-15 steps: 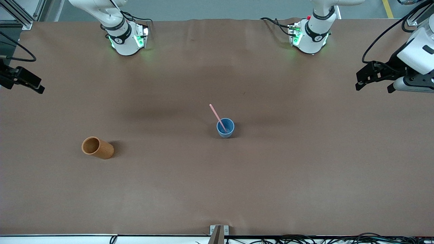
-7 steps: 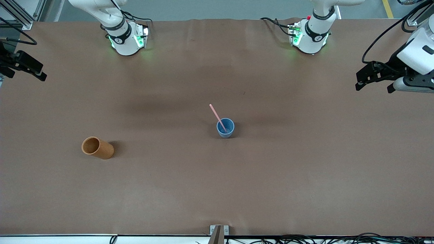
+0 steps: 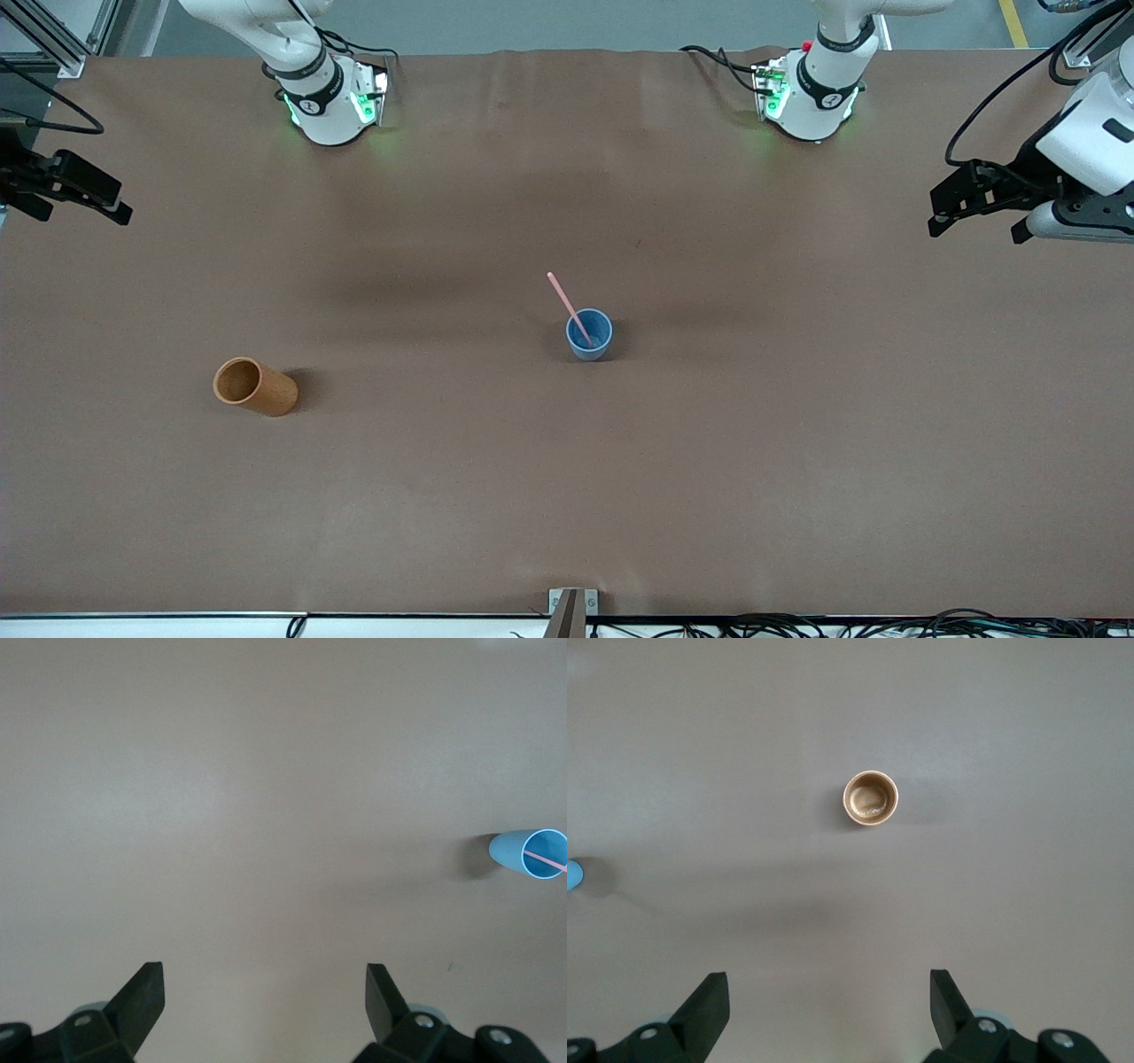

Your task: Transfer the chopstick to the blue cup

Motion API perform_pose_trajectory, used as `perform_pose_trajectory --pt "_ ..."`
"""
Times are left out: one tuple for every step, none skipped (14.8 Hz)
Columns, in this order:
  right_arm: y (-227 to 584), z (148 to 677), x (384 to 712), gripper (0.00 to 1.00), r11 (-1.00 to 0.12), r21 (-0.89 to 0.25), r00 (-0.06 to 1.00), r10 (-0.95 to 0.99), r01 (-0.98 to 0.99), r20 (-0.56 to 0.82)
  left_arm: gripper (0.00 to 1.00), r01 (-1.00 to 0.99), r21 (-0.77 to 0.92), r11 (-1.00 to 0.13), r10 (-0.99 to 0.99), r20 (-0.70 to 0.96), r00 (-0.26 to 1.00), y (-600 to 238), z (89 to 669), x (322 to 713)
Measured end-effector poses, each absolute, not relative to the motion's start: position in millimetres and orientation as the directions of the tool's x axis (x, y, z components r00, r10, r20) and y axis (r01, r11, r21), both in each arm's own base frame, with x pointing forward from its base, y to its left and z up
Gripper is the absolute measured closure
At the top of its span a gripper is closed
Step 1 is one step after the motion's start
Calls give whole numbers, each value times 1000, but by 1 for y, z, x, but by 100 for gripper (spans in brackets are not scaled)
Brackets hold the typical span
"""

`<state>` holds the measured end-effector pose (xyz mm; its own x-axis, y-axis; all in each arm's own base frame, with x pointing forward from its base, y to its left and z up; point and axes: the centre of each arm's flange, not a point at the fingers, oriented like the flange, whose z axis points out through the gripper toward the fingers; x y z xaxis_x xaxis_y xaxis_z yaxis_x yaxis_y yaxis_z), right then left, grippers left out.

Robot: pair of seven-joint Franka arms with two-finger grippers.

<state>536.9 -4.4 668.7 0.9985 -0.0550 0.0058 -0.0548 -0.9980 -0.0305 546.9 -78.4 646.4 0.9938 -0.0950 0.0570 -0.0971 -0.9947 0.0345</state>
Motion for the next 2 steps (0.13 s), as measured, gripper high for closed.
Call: perform_pose_trajectory --pt "-5 669 537 0 -999 -30 999 -38 -37 8 0 -97 34 -995 -95 57 994 -78 646 547" --pt "-5 669 537 0 -999 -30 1000 -26 -25 10 0 -97 34 -995 -95 57 994 -78 646 547"
